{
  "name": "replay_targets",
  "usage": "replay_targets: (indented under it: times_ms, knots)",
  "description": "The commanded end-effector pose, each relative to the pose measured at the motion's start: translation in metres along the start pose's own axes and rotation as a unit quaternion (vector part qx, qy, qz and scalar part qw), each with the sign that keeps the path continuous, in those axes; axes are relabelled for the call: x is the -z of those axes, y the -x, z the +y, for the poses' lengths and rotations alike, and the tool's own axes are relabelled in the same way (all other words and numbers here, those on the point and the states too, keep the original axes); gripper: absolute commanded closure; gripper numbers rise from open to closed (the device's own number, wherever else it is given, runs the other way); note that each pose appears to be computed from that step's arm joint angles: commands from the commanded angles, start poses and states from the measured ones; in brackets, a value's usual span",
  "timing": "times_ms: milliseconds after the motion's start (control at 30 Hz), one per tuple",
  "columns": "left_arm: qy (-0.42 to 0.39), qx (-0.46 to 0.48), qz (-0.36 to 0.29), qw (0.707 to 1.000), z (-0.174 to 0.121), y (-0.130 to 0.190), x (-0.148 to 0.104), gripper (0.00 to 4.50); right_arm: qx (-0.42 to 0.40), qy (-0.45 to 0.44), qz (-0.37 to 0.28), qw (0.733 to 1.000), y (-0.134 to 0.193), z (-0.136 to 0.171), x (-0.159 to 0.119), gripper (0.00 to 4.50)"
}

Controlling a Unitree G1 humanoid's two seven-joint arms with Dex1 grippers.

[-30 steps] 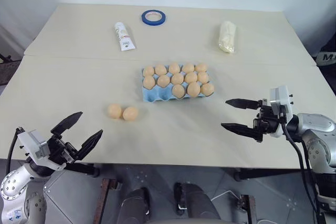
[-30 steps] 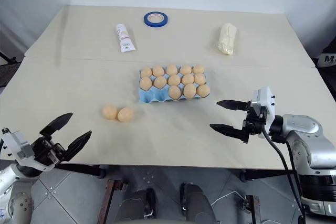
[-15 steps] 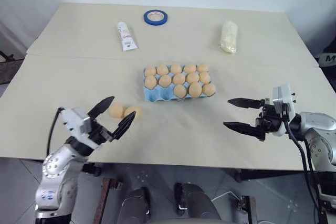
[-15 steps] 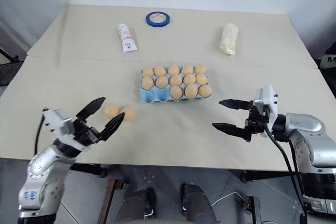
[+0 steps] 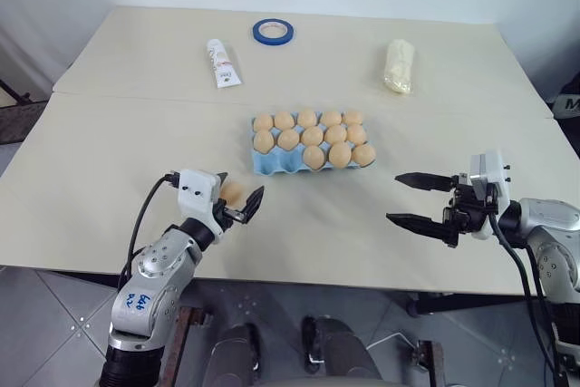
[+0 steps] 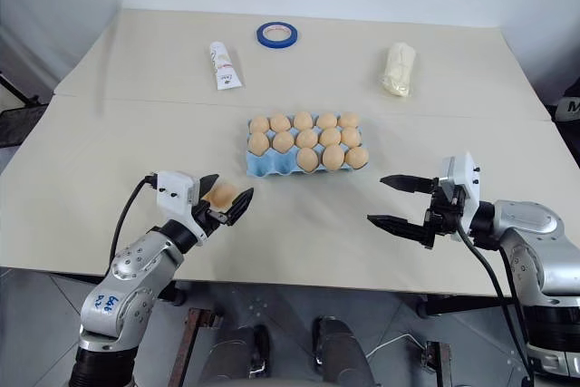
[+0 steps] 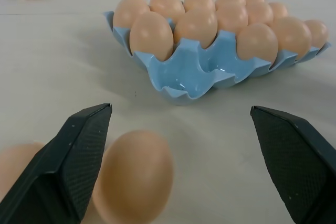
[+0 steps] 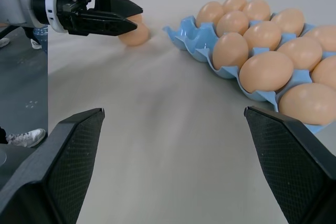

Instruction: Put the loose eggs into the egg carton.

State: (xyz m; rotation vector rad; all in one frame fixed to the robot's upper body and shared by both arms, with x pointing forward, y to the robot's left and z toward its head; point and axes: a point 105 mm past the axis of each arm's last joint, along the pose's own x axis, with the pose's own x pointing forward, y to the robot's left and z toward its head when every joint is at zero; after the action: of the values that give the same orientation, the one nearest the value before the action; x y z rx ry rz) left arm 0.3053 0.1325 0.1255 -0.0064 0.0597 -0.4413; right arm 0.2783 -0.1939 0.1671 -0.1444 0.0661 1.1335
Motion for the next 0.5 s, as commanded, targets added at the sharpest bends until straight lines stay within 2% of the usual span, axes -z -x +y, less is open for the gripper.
replay_targets:
  times_ms: [33, 367, 500]
  knots:
    - [-0.006, -0.004, 0.020, 1.000, -0.001, -0.002, 0.002, 0.00, 0.009, 0.022, -0.003, 1.000, 0.006, 0.000, -0.012, 0.04]
    - [-0.007, 0.003, 0.047, 0.999, -0.001, -0.014, 0.012, 0.00, 0.018, 0.025, -0.001, 1.000, 0.001, -0.003, -0.012, 0.04]
    - [-0.006, 0.009, 0.048, 0.999, -0.002, -0.019, 0.013, 0.89, 0.024, 0.028, 0.000, 0.999, 0.001, -0.004, -0.011, 0.00]
